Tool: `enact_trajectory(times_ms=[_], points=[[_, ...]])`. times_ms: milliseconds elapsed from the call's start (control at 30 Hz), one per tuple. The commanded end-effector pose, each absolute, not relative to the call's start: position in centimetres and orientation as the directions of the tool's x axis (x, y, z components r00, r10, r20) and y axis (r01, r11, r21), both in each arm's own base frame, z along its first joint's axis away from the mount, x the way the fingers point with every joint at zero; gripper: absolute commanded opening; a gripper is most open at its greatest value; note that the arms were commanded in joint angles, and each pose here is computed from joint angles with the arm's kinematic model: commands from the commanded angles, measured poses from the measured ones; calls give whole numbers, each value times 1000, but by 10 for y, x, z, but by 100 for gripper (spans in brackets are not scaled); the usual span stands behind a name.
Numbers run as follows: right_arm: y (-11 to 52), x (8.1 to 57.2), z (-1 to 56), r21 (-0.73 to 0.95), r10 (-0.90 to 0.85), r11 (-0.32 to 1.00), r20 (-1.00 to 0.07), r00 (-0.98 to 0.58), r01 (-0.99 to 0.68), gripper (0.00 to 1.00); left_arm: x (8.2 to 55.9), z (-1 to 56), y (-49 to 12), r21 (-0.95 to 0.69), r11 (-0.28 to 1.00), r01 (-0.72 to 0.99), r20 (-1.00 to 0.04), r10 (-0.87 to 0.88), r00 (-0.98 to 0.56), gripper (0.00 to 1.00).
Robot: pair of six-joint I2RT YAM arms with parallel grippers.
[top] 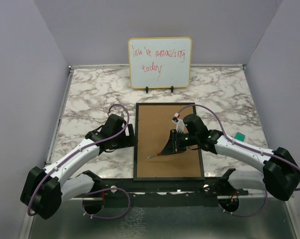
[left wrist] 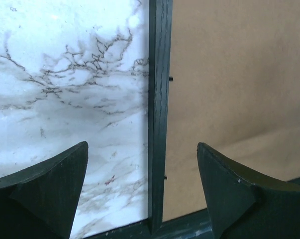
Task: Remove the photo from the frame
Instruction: Adjust the screwdriver, then release the photo frame item from the photo frame.
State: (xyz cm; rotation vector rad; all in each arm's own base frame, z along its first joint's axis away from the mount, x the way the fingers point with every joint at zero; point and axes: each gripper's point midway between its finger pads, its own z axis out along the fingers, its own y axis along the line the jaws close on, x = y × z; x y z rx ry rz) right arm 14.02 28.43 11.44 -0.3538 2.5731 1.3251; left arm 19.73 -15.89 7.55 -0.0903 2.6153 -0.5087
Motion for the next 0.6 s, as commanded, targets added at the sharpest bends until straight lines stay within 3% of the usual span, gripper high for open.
enact_trajectory(times_ms=[0,333,567], points=[[293,151,97,743,-13,632,-276,-961,-222,1,210,63,-168,-443,893,-79,-427,-288,-857,86],[323,146,84,781,-36,590,-228,-973,-205,0,197,34,-175,-486,872,-59,-386,-275,-880,80],[336,144,75,780,-52,596,-201,-978,-192,1,194,20,-172,-455,888,-70,-371,-260,-892,69]])
